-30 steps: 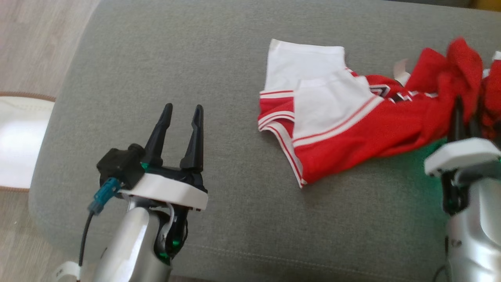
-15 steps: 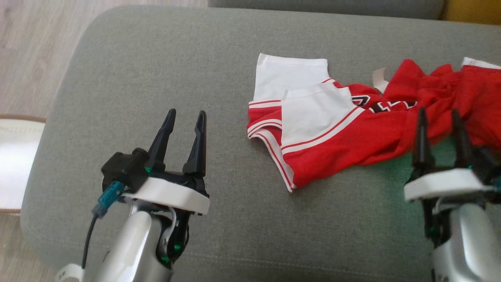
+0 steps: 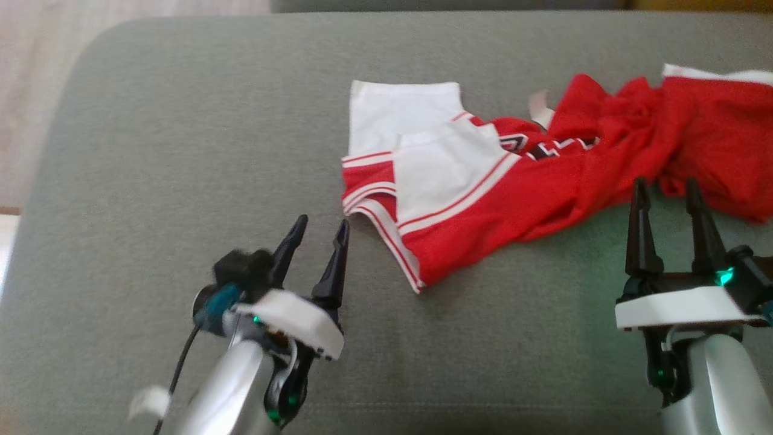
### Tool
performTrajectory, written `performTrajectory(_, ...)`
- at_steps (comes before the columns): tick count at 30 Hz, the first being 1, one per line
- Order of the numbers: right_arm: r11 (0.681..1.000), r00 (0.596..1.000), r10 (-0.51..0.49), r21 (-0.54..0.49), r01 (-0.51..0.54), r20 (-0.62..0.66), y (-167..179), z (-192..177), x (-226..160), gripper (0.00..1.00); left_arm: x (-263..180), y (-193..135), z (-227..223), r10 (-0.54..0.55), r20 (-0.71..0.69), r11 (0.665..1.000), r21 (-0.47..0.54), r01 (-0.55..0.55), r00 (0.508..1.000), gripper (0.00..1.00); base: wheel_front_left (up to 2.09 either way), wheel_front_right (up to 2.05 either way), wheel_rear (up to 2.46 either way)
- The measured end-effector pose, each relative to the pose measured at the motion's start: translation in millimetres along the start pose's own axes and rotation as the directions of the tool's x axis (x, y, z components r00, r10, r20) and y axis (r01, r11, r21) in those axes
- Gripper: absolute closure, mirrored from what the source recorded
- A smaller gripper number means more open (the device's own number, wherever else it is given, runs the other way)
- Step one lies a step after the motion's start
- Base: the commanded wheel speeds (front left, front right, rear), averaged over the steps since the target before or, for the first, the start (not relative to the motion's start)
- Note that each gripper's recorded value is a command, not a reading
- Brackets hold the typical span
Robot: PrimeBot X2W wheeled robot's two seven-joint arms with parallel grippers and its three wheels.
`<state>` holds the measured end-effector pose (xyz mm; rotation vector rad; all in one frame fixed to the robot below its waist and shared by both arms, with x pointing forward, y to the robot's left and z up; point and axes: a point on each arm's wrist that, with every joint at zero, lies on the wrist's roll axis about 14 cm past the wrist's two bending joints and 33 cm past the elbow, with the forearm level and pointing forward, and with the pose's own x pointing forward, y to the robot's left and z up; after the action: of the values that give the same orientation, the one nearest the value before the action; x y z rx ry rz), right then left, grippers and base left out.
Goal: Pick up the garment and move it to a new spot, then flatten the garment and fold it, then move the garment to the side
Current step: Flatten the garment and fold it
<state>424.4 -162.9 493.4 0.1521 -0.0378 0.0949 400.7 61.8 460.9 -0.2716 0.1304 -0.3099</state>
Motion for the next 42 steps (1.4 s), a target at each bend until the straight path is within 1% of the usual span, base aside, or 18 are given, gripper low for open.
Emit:
performTrajectory(1,1.000,1.000,-0.016,-0.004,0.016,0.005,-6.1,1.7,-1.2,0.00,11.2,2.2,-17.1,0.003,-0.087,1.000,0.026,-0.001,0.996,0.00,0.00,0.00,0.00)
performTrajectory(7,0.997,0.997,-0.075,-0.008,0.075,0.018,-27.3,5.9,-5.7,0.00,48.2,-3.1,-35.3,-0.034,-0.192,0.998,0.051,0.044,0.981,0.00,0.00,0.00,0.00)
performTrajectory(10,0.994,0.994,-0.105,-0.009,0.106,0.010,-37.7,3.7,-10.5,0.00,56.4,-2.0,-53.1,-0.032,-0.261,0.996,0.069,0.052,0.965,0.00,0.00,0.00,0.00)
performTrajectory(12,0.992,0.992,-0.122,-0.012,0.123,0.011,-43.5,3.6,-13.2,0.00,57.6,1.1,-67.4,-0.026,-0.313,0.993,0.100,0.060,0.949,0.00,0.00,0.00,0.00)
performTrajectory(16,0.990,0.990,-0.142,-0.013,0.142,0.004,-49.9,1.4,-16.3,0.00,58.8,7.7,-81.1,-0.011,-0.358,0.988,0.139,0.065,0.934,0.00,0.00,0.00,0.00)
performTrajectory(17,0.989,0.989,-0.146,-0.014,0.146,0.002,-51.2,0.8,-16.9,0.00,60.8,7.4,-81.6,-0.015,-0.356,0.987,0.145,0.071,0.934,0.08,0.00,0.00,0.00)
performTrajectory(18,0.989,0.989,-0.148,-0.015,0.148,0.001,-51.9,0.6,-17.2,0.00,62.6,7.6,-82.3,-0.016,-0.359,0.986,0.149,0.075,0.933,0.81,0.00,0.00,0.00)
performTrajectory(19,0.989,0.989,-0.150,-0.016,0.150,0.002,-52.8,0.9,-17.6,0.00,64.3,8.1,-82.8,-0.016,-0.360,0.985,0.155,0.077,0.933,1.00,0.00,0.00,0.00)
performTrajectory(24,0.987,0.987,-0.157,-0.011,0.157,0.016,-55.0,3.6,-17.6,0.00,68.8,16.2,-80.3,-0.007,-0.345,0.978,0.194,0.079,0.938,1.00,0.00,0.00,0.00)
performTrajectory(27,0.988,0.987,-0.156,-0.009,0.156,0.021,-55.1,4.7,-15.0,0.00,72.3,31.6,-72.5,0.021,-0.312,0.970,0.238,0.057,0.950,1.00,0.00,0.00,0.00)
performTrajectory(31,0.989,0.988,-0.145,-0.009,0.146,0.042,-52.6,10.0,-8.1,0.00,87.8,63.2,-42.1,0.072,-0.232,0.943,0.333,0.009,0.970,1.00,0.00,0.00,0.00)
performTrajectory(34,0.990,0.989,-0.140,-0.008,0.140,0.043,-50.8,8.9,-6.3,0.00,102.8,79.2,-12.5,0.084,-0.163,0.917,0.399,-0.012,0.983,1.00,0.00,0.00,0.00)
performTrajectory(38,0.992,0.991,-0.127,-0.007,0.127,0.043,-47.0,8.0,-2.5,0.00,116.2,96.3,15.6,0.097,-0.105,0.889,0.456,-0.039,0.990,1.00,0.00,0.00,0.00)
performTrajectory(42,0.992,0.992,-0.122,-0.007,0.123,0.038,-45.7,6.5,-1.9,0.00,121.8,112.6,28.5,0.122,-0.089,0.868,0.492,-0.063,0.989,1.00,0.00,0.00,0.00)
